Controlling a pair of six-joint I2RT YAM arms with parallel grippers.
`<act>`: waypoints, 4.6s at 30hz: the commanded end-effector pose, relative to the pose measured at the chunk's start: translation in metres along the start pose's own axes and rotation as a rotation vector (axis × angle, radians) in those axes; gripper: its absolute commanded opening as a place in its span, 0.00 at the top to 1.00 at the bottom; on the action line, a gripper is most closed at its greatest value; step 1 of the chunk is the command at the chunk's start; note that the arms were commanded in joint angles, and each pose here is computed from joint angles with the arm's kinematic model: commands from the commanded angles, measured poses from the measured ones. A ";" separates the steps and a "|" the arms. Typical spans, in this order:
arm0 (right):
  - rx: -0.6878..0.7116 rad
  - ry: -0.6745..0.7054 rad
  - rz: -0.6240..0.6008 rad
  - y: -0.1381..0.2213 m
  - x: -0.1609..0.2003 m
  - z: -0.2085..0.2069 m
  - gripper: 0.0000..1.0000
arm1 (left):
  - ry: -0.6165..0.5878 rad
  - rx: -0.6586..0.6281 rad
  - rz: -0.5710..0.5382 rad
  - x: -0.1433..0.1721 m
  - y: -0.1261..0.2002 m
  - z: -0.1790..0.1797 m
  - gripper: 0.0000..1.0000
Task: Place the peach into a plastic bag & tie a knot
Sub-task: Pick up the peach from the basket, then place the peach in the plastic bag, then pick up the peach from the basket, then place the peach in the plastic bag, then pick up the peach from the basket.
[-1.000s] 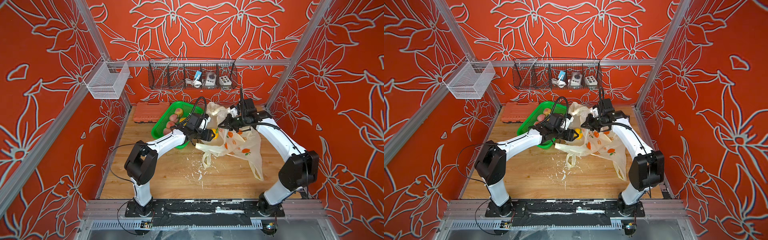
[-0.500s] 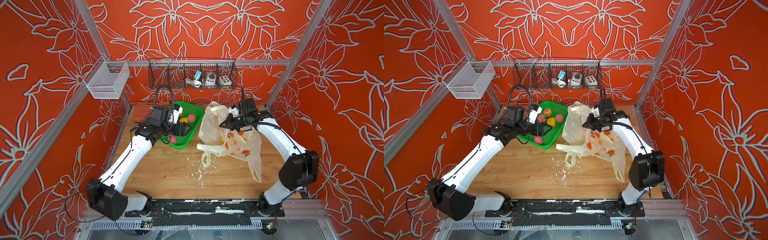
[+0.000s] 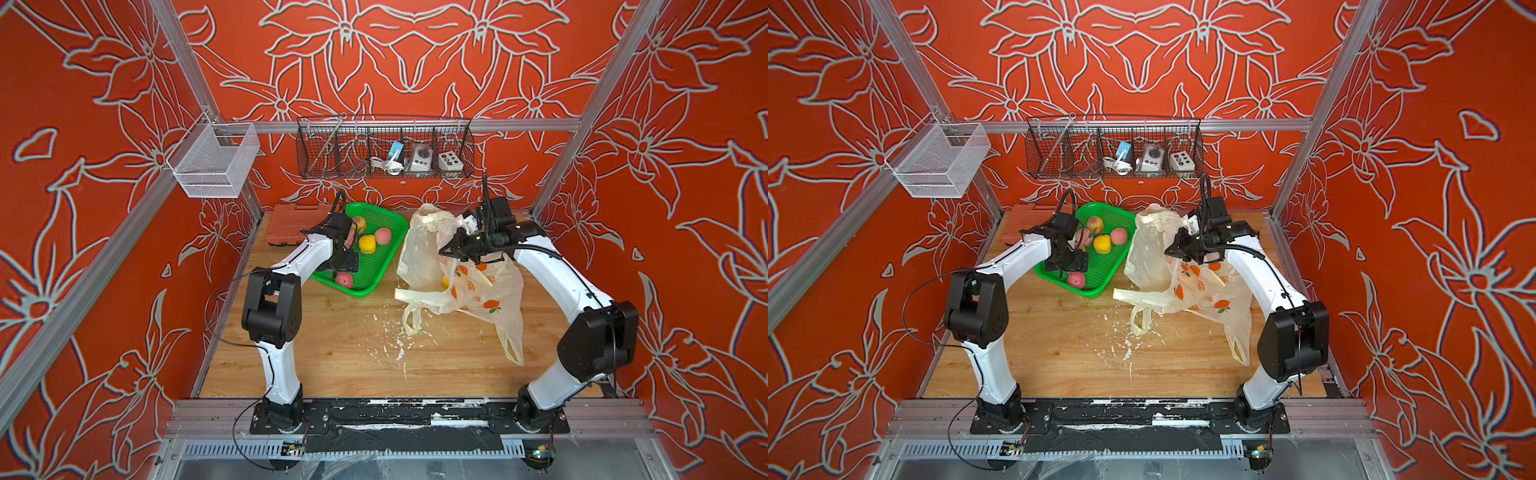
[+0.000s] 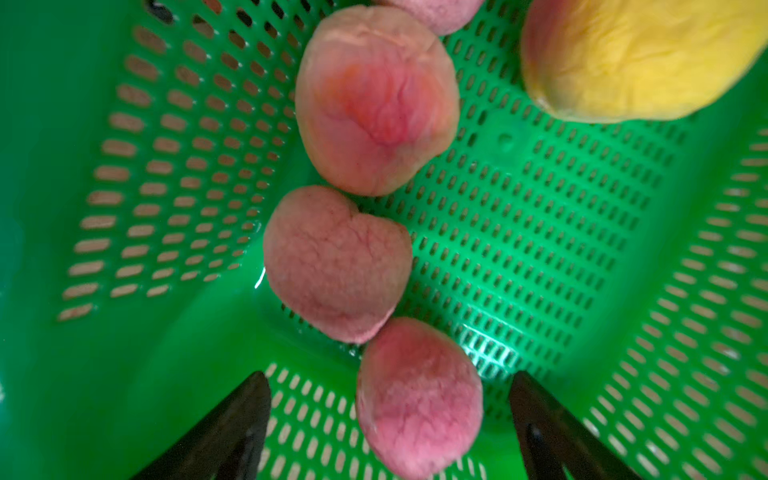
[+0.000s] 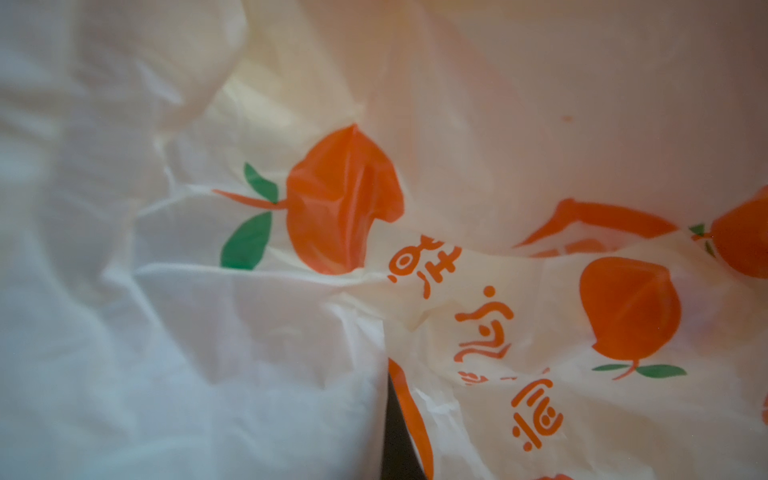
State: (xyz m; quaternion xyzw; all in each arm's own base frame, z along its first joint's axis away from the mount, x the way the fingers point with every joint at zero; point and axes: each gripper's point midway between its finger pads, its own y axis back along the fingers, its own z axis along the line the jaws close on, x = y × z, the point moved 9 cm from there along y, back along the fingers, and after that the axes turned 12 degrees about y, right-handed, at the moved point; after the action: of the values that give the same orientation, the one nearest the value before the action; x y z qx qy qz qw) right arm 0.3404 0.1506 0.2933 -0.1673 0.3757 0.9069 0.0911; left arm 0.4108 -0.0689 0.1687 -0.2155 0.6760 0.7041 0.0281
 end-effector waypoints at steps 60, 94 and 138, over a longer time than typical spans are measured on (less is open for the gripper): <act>0.037 0.028 -0.012 0.004 -0.003 0.001 1.00 | -0.008 0.239 -0.023 0.058 0.105 0.015 0.09; 0.047 0.031 -0.008 0.002 0.002 -0.003 1.00 | -0.164 0.950 -0.199 0.040 0.212 -0.112 0.57; 0.062 0.012 -0.003 0.000 0.001 -0.012 1.00 | -0.104 -0.051 -0.152 -0.042 -0.003 -0.010 0.11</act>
State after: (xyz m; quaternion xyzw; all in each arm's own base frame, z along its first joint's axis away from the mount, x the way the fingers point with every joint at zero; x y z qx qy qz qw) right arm 0.3417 0.1456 0.2886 -0.1744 0.3950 0.8970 0.0945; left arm 0.4436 -0.0771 0.1717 -0.2140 0.6746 0.6999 0.0959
